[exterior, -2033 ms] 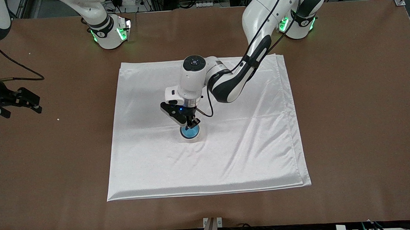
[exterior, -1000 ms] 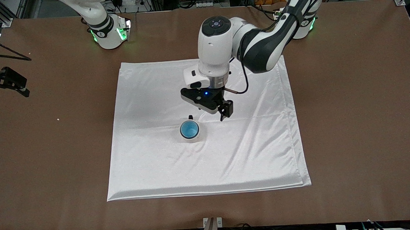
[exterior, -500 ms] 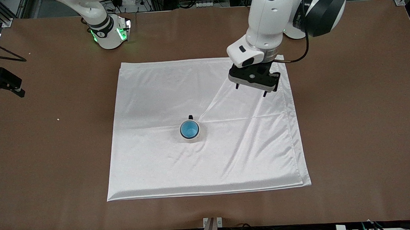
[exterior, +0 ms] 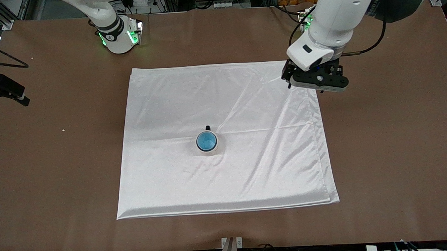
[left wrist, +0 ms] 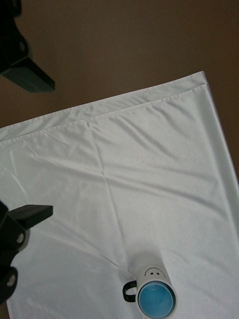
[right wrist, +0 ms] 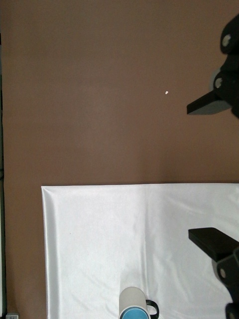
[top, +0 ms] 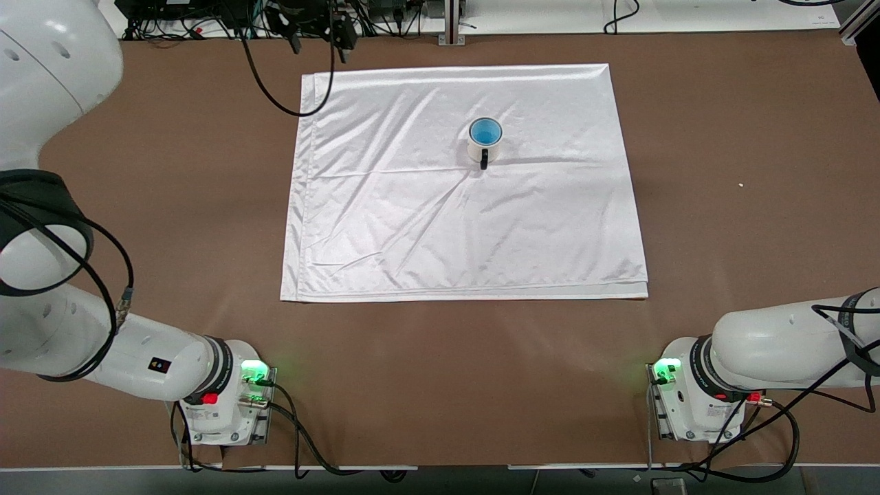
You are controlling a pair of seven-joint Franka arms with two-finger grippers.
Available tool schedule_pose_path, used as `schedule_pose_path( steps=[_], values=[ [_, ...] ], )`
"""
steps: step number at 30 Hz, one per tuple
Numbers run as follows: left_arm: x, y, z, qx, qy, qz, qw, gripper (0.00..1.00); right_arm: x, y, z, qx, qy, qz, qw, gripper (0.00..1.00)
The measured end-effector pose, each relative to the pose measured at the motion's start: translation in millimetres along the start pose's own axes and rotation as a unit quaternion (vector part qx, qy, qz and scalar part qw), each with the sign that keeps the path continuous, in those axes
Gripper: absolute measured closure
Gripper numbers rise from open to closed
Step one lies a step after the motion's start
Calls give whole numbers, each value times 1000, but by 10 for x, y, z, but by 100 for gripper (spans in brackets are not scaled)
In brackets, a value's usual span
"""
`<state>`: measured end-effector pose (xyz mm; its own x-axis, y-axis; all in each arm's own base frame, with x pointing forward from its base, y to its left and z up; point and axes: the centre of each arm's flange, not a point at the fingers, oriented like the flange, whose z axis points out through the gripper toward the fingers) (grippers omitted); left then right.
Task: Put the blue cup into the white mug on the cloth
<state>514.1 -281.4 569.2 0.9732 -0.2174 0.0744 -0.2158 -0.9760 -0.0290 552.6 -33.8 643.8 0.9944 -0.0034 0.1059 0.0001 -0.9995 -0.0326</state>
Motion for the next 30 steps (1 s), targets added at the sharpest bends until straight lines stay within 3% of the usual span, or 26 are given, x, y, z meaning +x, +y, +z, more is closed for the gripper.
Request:
schedule_pose_path(
  steps=[14, 30],
  values=[
    [112, -610, 27, -8, -11, -57, 998, 0, -14, 8, 52, 1, -10, 2, 1000, 0],
    [151, -983, 100, -6, -17, -55, 998, 0, -17, 23, 54, 1, -11, 3, 1000, 0]
  ],
)
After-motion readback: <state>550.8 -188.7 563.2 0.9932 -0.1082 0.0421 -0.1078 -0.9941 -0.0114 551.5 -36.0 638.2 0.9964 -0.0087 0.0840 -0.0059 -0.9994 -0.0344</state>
